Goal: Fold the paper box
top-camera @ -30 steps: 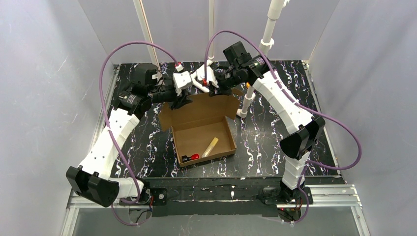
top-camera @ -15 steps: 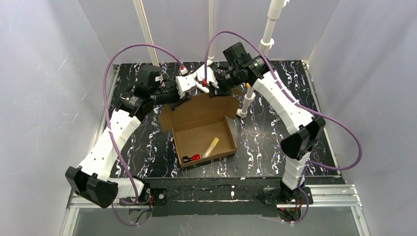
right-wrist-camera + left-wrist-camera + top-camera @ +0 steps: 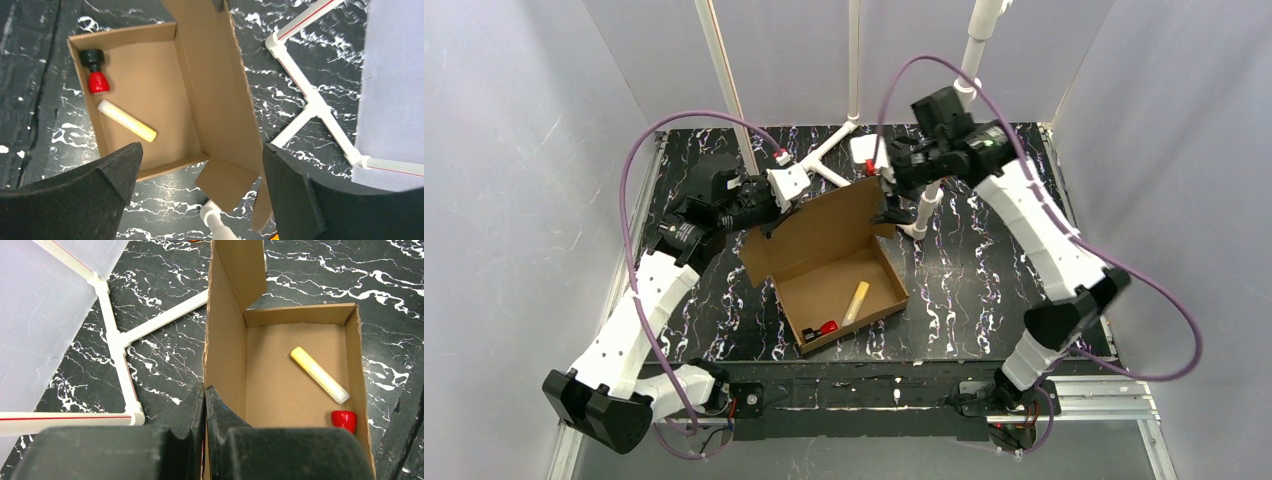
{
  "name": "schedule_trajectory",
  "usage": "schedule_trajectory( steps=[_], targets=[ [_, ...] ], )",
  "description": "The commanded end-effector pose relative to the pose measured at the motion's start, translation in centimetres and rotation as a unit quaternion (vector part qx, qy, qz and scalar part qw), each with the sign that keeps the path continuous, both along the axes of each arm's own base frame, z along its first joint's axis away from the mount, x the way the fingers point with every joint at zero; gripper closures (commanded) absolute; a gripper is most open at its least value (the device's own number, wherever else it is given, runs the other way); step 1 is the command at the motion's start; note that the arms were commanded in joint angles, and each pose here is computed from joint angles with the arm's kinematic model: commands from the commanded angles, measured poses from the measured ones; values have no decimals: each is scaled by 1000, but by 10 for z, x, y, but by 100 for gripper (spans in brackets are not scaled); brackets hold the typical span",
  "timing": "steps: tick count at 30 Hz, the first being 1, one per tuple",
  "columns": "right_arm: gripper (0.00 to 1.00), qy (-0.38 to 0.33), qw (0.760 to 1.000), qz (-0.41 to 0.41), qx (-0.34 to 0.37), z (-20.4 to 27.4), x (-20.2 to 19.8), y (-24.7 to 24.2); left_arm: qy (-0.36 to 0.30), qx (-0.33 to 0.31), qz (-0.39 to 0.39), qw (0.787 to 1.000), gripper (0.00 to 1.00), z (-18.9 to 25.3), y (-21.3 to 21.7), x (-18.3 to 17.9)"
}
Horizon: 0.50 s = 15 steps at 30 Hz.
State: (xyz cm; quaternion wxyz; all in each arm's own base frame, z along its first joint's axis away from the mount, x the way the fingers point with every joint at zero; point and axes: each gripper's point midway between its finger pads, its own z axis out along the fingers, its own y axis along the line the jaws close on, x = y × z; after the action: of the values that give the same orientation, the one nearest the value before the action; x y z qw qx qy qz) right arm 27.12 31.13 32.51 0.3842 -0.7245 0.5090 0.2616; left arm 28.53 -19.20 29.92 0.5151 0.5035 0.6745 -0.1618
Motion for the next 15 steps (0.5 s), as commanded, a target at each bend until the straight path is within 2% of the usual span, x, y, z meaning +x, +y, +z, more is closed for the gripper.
schedule_trajectory(
  steps=[1,6,9,15],
  targets=[
    [2,11,998,5,56,30,-27,-36,-31,-23,16,999,100,14,3,-1],
    [4,58,995,-40,75,-1,-25,-72,-51,-30,25,998,100,16,6,-1],
    [18,69,993,-66,62,-30,-26,-83,-57,-33,26,998,100,19,7,-2],
    [53,71,988,-132,27,-86,-7,-95,-59,-40,23,997,100,22,6,-4]
  ],
)
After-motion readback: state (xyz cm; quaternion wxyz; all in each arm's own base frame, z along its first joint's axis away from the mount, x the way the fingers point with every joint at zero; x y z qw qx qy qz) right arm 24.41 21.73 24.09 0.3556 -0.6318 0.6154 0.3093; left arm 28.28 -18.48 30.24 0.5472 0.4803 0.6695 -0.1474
